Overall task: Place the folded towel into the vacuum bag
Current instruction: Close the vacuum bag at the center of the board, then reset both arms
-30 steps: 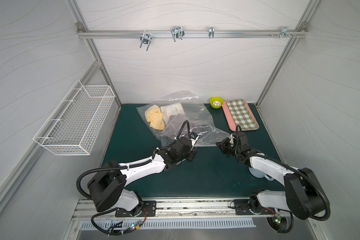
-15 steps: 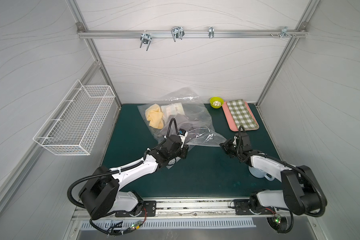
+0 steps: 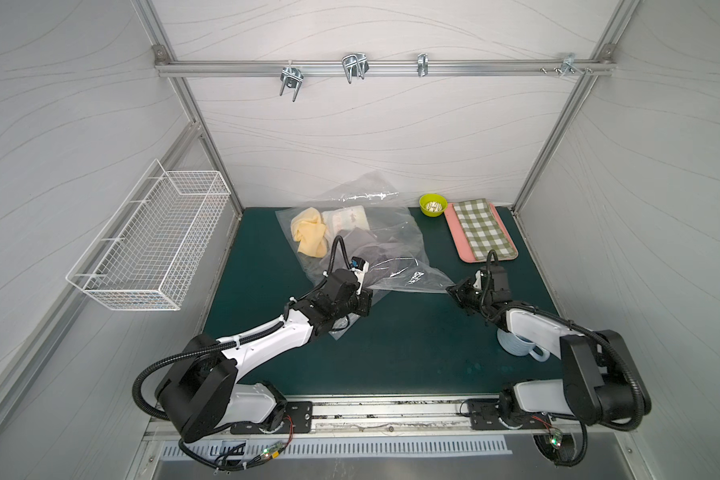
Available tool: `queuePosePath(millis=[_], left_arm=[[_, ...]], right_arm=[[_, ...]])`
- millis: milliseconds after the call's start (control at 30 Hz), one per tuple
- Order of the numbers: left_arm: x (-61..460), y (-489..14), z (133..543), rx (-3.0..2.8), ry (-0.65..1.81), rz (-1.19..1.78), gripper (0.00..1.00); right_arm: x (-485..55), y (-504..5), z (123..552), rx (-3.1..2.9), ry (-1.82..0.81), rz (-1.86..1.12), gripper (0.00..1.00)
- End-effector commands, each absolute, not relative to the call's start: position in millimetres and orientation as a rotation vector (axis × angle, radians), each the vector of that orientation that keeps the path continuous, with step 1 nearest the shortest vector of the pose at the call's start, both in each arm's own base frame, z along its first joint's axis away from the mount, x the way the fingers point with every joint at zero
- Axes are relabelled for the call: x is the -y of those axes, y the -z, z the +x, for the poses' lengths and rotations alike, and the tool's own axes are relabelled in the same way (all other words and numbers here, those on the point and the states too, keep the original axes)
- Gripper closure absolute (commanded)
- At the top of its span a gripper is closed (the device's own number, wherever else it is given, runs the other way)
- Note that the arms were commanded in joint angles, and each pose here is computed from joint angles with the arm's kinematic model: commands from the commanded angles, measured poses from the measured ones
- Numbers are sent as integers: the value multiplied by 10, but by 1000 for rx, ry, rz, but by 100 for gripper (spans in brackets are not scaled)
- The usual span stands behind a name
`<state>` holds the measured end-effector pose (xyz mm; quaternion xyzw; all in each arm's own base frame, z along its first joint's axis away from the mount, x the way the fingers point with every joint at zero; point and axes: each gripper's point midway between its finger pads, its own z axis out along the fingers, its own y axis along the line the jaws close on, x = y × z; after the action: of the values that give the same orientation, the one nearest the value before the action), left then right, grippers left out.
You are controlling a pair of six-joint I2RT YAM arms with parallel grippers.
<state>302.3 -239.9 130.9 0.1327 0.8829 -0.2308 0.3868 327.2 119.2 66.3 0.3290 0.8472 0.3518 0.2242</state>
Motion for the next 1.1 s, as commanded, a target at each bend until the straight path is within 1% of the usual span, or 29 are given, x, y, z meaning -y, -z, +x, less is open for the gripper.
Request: queuePosePath(millis=[0,167,200,233,267,300,333,367,400,467,600,700,767,833,933,967,1033,1067], left_arm=[[1868,-1576,3359,-2157,421,61,100],[1916,-1576,3367,-2162,438,94,100],[1937,-1577,3365,-2165,446,105,100],[1958,-1579,3368,-2168,452,114,91],[1977,-1596,3365,-2170,461,121,66],[1996,-1610,3363,-2171,471,129,45],[2022,-1640,3361,-2166,485,145,20],[2050,-1678,3352,-2163,500,160,0],[2058,-1705,3335,-2168,506,166,0],[2094,-1815,3299,-2163,536,192,0],[2152,-2012,3111,-2182,604,278,0],[2047,-2152,2961,-2200,612,271,0],[1955,-2261,2908,-2188,618,262,0],[1777,-2326,2933,-2184,581,205,0],[1328,-2302,3134,-2204,441,44,0],[1115,-2243,3234,-2221,373,-40,0],[691,-2075,3410,-2249,233,-189,0],[422,-1982,3483,-2251,109,-277,0]], right_arm=[[-312,-245,3213,-2281,-482,1146,100],[-372,-414,3329,-2276,-527,1033,100],[-398,-469,3357,-2273,-543,1007,95],[-419,-545,3398,-2264,-560,978,76],[-434,-621,3433,-2255,-570,949,64],[-440,-686,3455,-2248,-572,928,57],[-436,-769,3476,-2236,-567,904,50],[-434,-873,3503,-2218,-567,875,44],[-421,-953,3515,-2204,-558,852,36],[-373,-1154,3532,-2171,-519,796,30],[-252,-1538,3525,-2113,-396,649,25],[-84,-1762,3492,-2072,-227,532,23],[43,-1811,3471,-2048,-111,490,21],[159,-1752,3446,-2038,-14,480,20],[282,-1517,3400,-2047,94,480,19],[292,-1427,3394,-2037,126,455,17],[321,-1271,3386,-2001,191,422,8],[352,-1190,3376,-1985,225,428,2]])
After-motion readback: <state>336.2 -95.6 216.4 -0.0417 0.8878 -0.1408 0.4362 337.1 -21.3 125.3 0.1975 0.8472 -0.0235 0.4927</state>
